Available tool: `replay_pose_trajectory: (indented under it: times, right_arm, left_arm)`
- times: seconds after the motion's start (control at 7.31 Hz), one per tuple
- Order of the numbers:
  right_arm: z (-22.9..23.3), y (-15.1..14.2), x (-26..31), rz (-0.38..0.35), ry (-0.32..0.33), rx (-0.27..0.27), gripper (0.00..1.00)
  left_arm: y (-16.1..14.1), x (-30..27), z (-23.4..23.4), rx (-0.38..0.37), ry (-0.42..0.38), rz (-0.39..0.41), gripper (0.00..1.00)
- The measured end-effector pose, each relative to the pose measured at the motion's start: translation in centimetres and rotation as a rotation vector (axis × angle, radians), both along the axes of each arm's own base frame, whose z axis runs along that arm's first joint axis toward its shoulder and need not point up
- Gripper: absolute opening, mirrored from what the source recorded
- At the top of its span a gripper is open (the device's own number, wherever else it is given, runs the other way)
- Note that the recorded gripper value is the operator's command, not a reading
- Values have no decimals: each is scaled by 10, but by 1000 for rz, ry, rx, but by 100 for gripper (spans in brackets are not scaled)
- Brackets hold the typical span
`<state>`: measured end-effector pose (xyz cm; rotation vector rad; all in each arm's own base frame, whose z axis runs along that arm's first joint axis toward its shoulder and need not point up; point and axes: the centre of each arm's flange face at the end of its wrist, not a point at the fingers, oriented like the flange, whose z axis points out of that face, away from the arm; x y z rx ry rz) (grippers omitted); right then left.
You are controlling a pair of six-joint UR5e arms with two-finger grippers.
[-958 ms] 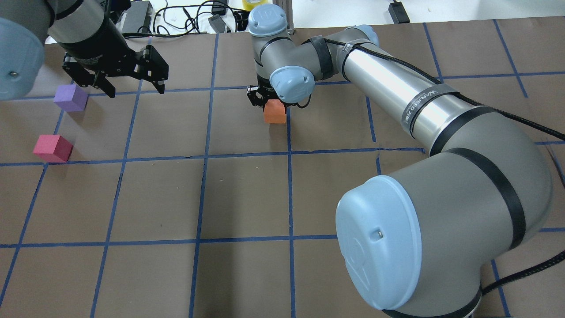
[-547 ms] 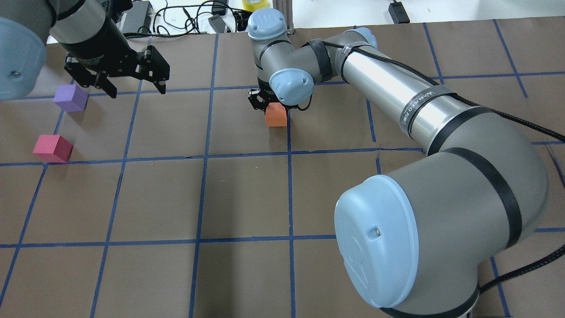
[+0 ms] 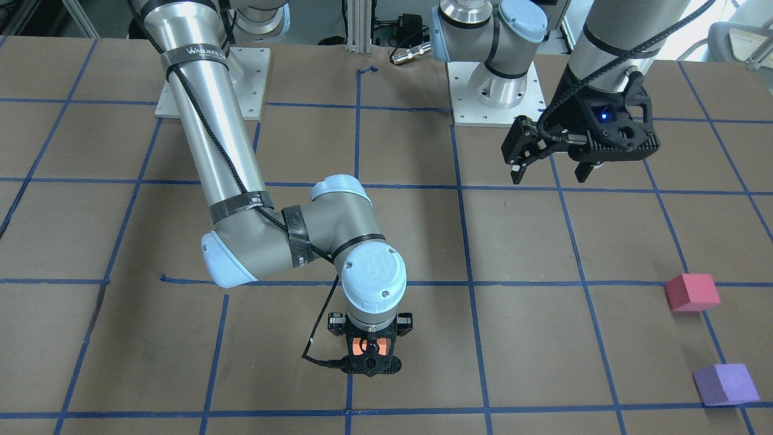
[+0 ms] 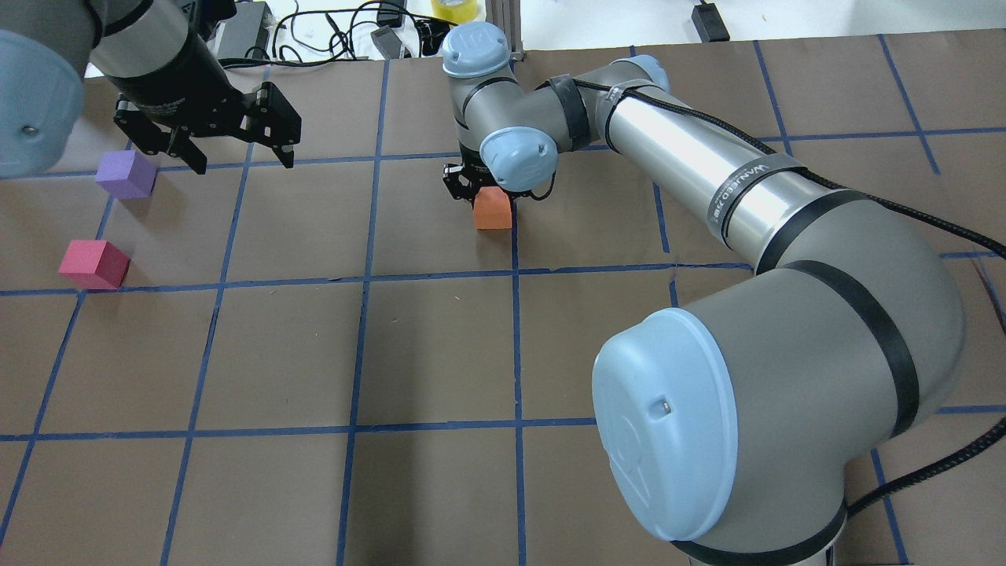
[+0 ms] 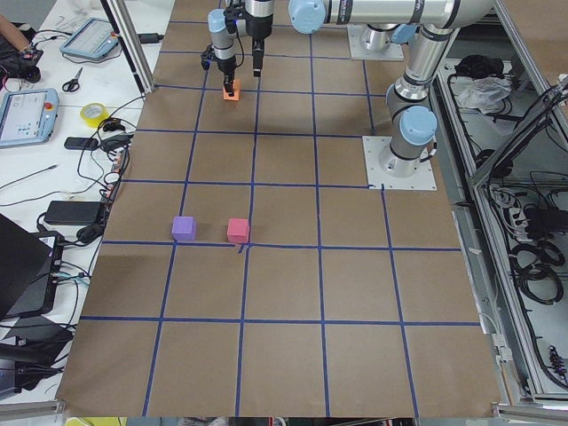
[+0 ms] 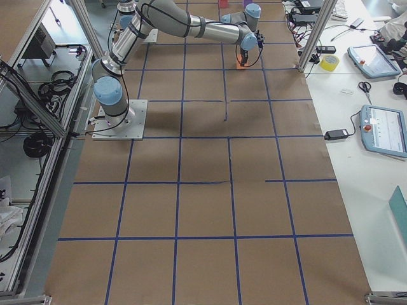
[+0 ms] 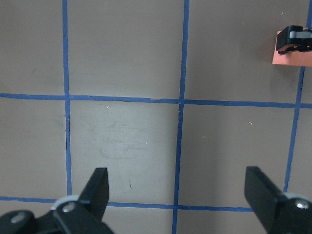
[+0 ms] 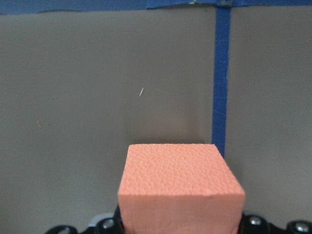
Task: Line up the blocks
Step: 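Lower the orange cube onto the table and open the right gripper, then raise the right gripper back to its start while the left arm reaches out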
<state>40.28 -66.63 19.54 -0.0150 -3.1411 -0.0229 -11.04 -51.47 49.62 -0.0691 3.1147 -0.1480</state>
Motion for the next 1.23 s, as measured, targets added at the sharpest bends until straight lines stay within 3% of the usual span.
replay_pose_trajectory:
  times: [0.14,0.68,0.96,1.23]
  right_arm:
    - [-2,0,-1,1,8,-2,100]
    - [9,-1,-3,5,24,-22,100]
    - [67,3,-13,11,-1,-46,100]
    - [141,10,-64,37,2,-24,100]
  left_arm:
    - [-1,0,-1,1,-1,-4,100]
    - [-4,0,-4,6,5,-5,100]
    - [-5,0,-2,3,11,2,100]
    - [-7,-1,-3,4,12,3,100]
